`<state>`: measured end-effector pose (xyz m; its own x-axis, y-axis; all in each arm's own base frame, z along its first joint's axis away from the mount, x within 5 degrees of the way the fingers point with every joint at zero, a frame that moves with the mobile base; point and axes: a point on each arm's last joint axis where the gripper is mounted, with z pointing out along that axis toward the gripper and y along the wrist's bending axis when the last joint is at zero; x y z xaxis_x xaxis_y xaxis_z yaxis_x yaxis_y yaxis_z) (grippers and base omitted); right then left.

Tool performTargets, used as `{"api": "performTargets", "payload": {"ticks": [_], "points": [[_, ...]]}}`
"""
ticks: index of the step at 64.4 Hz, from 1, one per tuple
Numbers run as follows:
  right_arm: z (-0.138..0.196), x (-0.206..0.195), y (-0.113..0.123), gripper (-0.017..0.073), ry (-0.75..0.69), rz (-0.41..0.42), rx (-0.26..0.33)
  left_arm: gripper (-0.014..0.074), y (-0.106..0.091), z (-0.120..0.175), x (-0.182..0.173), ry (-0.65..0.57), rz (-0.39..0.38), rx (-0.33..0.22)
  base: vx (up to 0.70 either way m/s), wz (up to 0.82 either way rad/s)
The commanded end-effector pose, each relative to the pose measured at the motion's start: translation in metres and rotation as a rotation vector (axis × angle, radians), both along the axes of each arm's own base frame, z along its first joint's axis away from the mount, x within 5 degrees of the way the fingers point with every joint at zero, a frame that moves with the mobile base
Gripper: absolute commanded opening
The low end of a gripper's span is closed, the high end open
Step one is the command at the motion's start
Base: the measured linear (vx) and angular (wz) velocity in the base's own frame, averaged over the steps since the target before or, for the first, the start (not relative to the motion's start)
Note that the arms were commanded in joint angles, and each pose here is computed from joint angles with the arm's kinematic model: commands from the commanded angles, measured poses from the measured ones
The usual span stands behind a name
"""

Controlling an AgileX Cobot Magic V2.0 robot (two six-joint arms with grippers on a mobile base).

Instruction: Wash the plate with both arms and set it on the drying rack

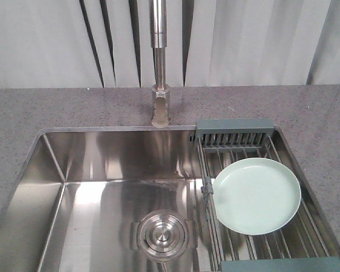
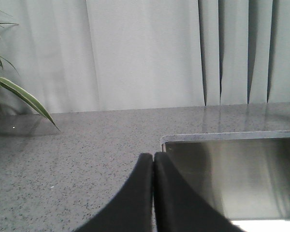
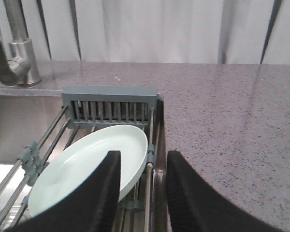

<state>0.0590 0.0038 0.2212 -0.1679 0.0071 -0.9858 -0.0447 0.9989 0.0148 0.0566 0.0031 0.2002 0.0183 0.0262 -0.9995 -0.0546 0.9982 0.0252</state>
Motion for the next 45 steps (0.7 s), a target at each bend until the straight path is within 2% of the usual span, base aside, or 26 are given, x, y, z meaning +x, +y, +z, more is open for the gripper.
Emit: {"api": "performTargets", "payload": {"ticks": [1,17,29,45], "points": [[0.004,-0.001,-0.003,0.0229,-0.139,-0.034,-0.013,-0.0006,0.0,0.016,-0.003,-0.117,0.001,-0.004,0.0,0.0],[-0.027,-0.003,-0.003,0.0229,-0.14,-0.035,-0.01,-0.0006,0.0,0.016,-0.003,-0.117,0.001,-0.004,0.0,0.0],[-0.027,-0.003,0.0,0.0229,-0.141,0.013,-0.008,-0.0006,0.0,0.016,-0.003,-0.116,0.001,-0.004,0.0,0.0],[-0.026,-0.003,0.0,0.0229,-0.143,0.011,-0.008,-0.0006,0.0,0.016,-0.003,-0.116,0.001,-0.004,0.0,0.0]]}}
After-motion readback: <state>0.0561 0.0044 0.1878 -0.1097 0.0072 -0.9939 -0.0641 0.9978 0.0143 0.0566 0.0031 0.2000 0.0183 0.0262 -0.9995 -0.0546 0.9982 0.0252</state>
